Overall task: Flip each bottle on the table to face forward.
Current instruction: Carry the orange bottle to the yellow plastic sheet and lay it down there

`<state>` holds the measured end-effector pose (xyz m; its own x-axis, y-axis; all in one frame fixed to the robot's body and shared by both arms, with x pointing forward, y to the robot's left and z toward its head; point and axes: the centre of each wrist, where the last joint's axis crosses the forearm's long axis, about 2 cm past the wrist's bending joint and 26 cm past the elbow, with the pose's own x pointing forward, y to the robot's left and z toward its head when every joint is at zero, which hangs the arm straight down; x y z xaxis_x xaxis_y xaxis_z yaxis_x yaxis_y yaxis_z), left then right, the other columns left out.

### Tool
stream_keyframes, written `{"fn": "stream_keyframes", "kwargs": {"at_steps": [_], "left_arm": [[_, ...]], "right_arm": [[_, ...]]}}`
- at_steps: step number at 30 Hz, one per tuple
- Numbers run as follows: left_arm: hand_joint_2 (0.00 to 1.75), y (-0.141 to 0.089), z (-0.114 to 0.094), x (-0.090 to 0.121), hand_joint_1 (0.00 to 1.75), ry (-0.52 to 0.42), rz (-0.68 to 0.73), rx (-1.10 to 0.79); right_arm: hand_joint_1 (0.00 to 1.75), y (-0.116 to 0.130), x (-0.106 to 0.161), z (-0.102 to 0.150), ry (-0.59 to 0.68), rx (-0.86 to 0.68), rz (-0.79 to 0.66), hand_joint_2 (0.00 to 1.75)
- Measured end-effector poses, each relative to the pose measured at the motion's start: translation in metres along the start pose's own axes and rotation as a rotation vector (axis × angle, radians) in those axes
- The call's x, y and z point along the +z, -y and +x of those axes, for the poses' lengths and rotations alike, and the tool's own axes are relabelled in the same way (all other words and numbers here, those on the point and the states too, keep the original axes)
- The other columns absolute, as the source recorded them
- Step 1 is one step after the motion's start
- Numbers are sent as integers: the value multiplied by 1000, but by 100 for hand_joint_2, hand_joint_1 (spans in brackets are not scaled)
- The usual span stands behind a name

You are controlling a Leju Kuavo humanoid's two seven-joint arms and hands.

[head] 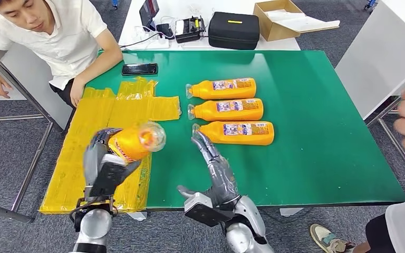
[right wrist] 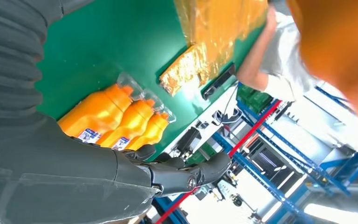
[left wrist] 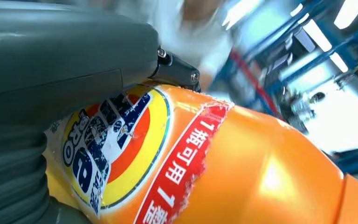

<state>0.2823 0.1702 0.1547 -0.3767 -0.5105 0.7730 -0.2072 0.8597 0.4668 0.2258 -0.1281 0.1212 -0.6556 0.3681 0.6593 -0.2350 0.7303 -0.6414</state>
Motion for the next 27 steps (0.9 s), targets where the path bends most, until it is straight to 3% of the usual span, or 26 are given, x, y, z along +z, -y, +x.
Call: {"fn": "stream_keyframes", "kwargs": {"at_steps": [5, 6, 7, 8, 10, 11, 12, 21, 23, 27], "left_arm": [[175, -1, -3, -15, 175, 47, -30, -476], [175, 1, -6, -18, 164, 46, -40, -521], [175, 3, -9, -20, 136, 44, -49, -548], [175, 4, -12, -22, 132, 41, -57, -564], [175, 7, -17, -25, 142, 32, -75, -575], [175, 8, -19, -26, 170, 26, -85, -575], [175, 8, -22, -28, 175, 18, -97, -574], [175, 15, -70, -36, 175, -90, -238, -570], [175, 16, -78, -34, 159, -126, -262, -567], [175, 18, -88, -30, 68, -188, -302, -588]], "right_arm": [[0, 5, -5, -3, 31, -20, -26, 175], [0, 6, -6, -4, 37, -22, -31, 175], [0, 6, -7, -5, 41, -23, -34, 175], [0, 6, -7, -6, 43, -23, -36, 175], [0, 6, -8, -8, 44, -23, -35, 175], [0, 6, -9, -9, 44, -24, -34, 175], [0, 6, -9, -9, 45, -27, -35, 175], [0, 5, -13, -18, 52, -51, -33, 175], [0, 4, -12, -19, 47, -55, -29, 175], [0, 2, -11, -21, 38, -63, -23, 175]]}}
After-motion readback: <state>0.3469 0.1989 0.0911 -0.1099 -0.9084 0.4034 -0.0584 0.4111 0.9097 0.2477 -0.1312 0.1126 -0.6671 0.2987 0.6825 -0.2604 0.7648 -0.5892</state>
